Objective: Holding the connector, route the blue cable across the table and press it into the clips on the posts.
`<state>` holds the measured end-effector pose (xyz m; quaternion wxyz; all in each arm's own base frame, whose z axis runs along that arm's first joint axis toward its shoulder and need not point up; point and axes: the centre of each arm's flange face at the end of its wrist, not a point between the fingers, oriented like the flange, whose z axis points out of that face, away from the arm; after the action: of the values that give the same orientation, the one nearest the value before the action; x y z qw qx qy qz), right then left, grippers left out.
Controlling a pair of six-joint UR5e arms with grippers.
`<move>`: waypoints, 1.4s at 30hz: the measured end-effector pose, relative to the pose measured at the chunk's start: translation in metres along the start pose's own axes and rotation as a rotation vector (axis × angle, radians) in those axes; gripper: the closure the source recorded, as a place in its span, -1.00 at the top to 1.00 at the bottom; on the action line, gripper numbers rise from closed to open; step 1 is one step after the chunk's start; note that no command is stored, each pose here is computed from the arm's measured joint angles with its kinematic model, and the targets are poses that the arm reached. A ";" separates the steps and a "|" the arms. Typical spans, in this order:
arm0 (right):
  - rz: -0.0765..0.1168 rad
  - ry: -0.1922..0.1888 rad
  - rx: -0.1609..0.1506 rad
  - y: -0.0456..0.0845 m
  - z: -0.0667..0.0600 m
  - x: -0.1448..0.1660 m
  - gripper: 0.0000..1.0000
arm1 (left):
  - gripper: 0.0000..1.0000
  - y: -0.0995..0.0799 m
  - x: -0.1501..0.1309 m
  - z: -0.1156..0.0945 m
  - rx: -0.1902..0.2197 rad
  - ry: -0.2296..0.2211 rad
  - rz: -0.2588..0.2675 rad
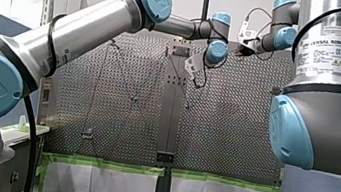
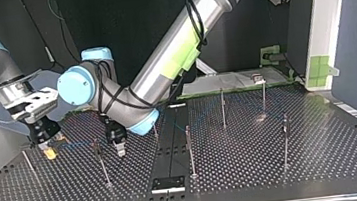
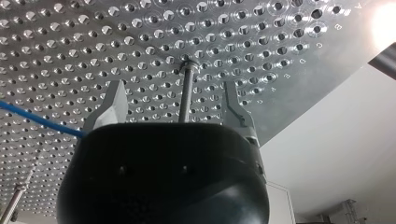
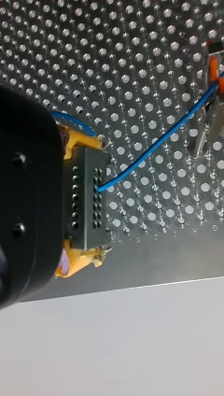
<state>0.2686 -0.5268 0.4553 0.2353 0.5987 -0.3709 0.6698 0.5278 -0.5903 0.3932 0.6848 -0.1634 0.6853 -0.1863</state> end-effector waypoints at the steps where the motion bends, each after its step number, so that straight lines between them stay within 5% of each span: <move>1: 0.000 0.000 0.000 0.000 0.000 0.000 -1.00 | 1.00 0.000 0.000 0.000 0.000 0.000 0.000; 42: -0.001 0.002 -0.001 0.000 0.000 0.001 -1.00 | 1.00 0.006 -0.021 0.009 0.005 -0.024 -0.004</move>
<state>0.2681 -0.5270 0.4560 0.2360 0.5983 -0.3707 0.6700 0.5376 -0.5750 0.4089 0.6929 -0.1652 0.6763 -0.1876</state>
